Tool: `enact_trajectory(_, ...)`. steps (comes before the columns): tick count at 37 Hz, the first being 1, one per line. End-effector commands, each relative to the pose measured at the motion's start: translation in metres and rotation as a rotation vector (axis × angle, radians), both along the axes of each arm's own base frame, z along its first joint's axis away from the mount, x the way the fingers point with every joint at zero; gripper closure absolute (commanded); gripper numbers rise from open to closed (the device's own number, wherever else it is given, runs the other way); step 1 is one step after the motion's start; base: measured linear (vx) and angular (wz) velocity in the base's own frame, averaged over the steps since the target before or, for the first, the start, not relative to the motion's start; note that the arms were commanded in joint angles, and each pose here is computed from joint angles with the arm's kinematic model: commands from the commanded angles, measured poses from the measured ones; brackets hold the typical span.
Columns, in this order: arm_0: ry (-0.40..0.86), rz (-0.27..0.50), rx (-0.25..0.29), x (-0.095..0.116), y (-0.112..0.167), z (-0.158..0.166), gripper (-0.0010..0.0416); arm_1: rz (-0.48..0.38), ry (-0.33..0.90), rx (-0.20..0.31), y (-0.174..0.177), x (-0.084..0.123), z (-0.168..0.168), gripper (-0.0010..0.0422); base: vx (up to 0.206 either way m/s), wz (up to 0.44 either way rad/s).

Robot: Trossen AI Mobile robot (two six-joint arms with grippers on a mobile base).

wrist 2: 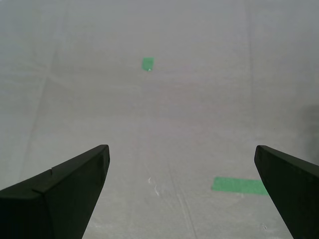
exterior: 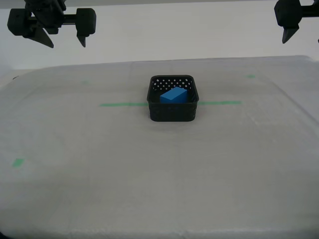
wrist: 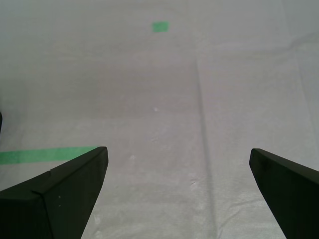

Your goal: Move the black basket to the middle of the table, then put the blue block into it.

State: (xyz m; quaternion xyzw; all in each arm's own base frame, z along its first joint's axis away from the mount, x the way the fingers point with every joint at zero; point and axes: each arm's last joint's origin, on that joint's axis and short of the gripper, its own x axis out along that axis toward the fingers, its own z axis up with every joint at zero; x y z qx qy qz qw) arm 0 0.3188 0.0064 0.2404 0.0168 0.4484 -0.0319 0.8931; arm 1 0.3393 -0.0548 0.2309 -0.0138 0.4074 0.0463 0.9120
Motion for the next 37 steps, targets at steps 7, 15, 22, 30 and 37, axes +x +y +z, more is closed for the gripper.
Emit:
enact_trajectory(7, -0.003, 0.003, 0.0, 0.0002, 0.0003, 0.0007, 0.0007, 0.003, -0.002, 0.002, -0.0001, 0.0002, 0.0004, 0.0012, 0.0, 0.0)
enact_trajectory(15, -0.003, 0.002, 0.0, 0.0002, 0.0003, 0.0007, 0.0007, 0.003, -0.002, 0.002, 0.0, 0.0001, 0.0004, 0.0012, 0.0, 0.0)
enact_trajectory(22, -0.003, 0.003, 0.0, 0.0002, 0.0003, 0.0007, 0.0007, 0.003, -0.002, 0.002, 0.0, 0.0001, 0.0004, 0.0012, 0.0, 0.0)
enact_trajectory(30, -0.003, 0.003, 0.0, 0.0002, 0.0004, 0.0007, 0.0007, 0.003, -0.002, 0.002, 0.0, 0.0001, 0.0004, 0.0012, 0.0, 0.0)
enact_trajectory(37, -0.003, 0.003, 0.0, 0.0002, 0.0003, 0.0007, 0.0007, 0.003, -0.002, 0.002, 0.0, 0.0001, 0.0004, 0.0012, 0.0, 0.0)
